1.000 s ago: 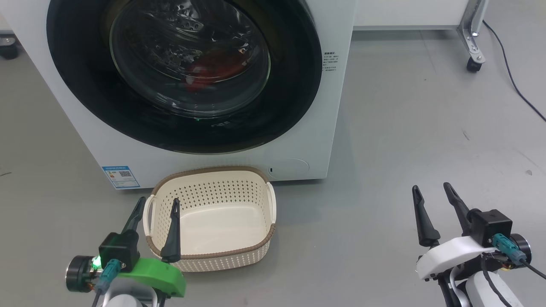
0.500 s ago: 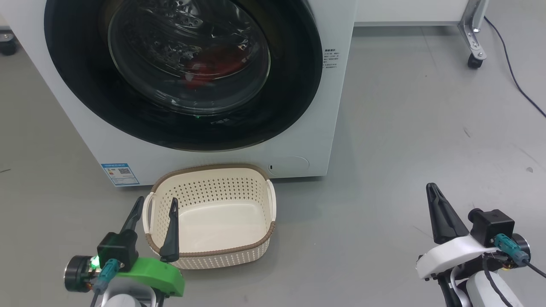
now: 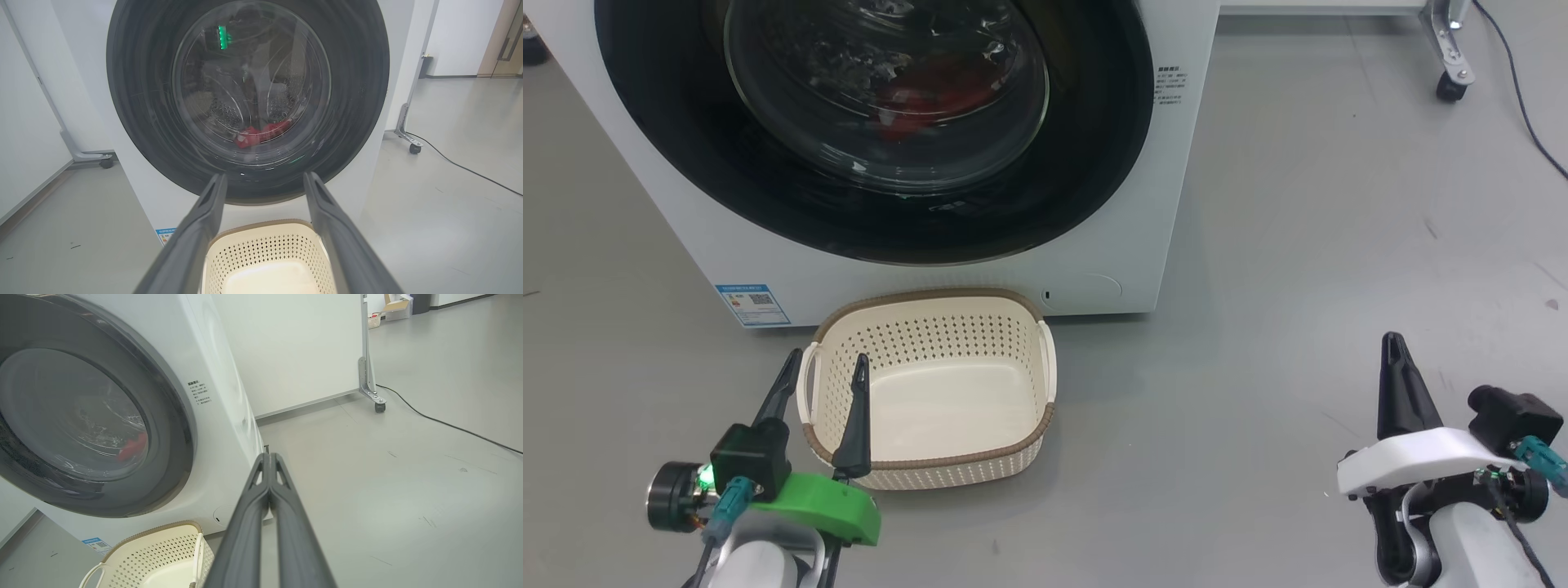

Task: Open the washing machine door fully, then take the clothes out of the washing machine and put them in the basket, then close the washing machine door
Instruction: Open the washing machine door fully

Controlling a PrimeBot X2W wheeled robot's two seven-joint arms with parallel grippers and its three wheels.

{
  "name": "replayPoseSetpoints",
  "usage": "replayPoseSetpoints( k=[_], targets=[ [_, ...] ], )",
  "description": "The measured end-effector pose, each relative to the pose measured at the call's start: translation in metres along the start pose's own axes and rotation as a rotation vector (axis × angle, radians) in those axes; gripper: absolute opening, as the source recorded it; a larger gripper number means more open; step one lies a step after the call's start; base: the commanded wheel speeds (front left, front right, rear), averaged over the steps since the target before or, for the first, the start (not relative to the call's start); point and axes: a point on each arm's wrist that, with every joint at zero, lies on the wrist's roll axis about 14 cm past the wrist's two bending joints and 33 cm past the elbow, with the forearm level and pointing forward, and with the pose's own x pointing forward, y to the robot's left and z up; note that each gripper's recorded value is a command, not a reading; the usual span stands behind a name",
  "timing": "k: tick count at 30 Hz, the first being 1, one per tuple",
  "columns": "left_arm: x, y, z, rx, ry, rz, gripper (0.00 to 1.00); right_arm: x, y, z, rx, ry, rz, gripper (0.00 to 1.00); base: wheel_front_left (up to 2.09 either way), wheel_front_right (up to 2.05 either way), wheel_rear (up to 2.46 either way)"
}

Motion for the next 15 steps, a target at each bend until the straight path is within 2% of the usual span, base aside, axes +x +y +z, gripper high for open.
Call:
replayPoseSetpoints(
  k=[7, 15],
  targets=[
    [0.015, -0.001, 0.004, -0.002, -0.016, -0.015, 1.00, 0.030, -0.004, 0.014, 0.164, -0.055, -0.024, 0.00, 0.00, 0.00, 0.00],
    [0.028, 0.004, -0.004, 0.002, 0.002, -0.005, 1.00, 0.073, -0.012, 0.029, 0.456, -0.078, -0.060, 0.00, 0.00, 0.00, 0.00]
  ],
)
